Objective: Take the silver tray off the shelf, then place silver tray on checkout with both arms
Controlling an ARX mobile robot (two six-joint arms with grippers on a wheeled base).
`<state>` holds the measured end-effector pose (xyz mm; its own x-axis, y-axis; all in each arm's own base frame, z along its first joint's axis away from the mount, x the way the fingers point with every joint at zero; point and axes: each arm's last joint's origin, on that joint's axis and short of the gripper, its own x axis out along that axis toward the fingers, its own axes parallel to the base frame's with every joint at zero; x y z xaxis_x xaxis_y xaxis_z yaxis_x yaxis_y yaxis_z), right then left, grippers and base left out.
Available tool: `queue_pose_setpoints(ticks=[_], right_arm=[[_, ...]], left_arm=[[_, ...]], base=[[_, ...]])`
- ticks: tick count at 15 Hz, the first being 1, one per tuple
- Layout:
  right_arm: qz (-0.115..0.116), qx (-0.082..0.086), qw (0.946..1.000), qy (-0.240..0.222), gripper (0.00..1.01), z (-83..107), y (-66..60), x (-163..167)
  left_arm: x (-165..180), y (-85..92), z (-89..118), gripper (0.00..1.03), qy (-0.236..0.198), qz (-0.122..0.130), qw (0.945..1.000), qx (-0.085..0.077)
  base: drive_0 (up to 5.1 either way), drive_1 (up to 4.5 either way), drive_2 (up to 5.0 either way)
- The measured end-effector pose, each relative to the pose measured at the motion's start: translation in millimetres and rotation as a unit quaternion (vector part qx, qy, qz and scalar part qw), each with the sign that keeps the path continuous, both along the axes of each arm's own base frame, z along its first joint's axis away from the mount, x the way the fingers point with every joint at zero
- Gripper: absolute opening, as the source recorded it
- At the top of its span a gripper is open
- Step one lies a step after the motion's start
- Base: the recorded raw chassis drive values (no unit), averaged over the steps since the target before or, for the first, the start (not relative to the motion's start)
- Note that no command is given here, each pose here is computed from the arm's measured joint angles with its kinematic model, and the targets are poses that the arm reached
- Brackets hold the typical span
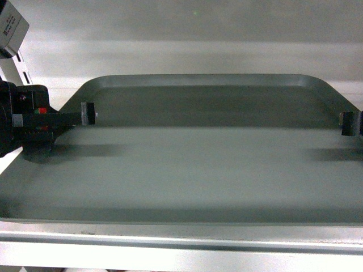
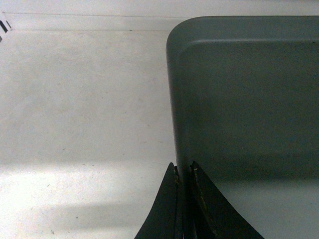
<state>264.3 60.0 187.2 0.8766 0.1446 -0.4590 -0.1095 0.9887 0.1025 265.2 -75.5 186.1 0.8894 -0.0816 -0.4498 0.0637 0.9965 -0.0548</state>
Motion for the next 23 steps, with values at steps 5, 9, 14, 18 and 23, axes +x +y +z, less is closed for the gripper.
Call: queue_pose_setpoints(ticks=[5,9,14,18,23], right_arm=[[-0.006,-0.006,0.9999,0.013,0.03,-4.6,1.4,2.1],[-0.006,-0.006,0.9999,0.013,0.03,-5.5,1.5,2.6],[-0.010,-0.004,0.9999,0.006,0.03,-3.7,-0.4,3.5],[-0.010,-0.003,0.9999,0.003,0.03,-2.6,-0.5,3.2],[-0.010,-0.003,0.9999,0.003,0.03,-2.6,-0.5,3.2]], left_arm=[[-1.5,4.0,4.1,0.03,-0.002,0.004,1.0000,0.000],[-1.4,3.8,4.0,0.03,-0.002,0.004,1.0000,0.001],[-1.2,3.4,4.2,0.03,-0.005,0.005,1.0000,0.000],[-1.2,3.4,4.2,0.03,-0.005,0.005,1.0000,0.000],[-1.2,3.4,4.2,0.03,-0.005,0.005,1.0000,0.000]], base=[[0.0,0.00,0.0],[0.0,0.00,0.0],[0.0,0.00,0.0],[0.0,0.00,0.0],[0.0,0.00,0.0]])
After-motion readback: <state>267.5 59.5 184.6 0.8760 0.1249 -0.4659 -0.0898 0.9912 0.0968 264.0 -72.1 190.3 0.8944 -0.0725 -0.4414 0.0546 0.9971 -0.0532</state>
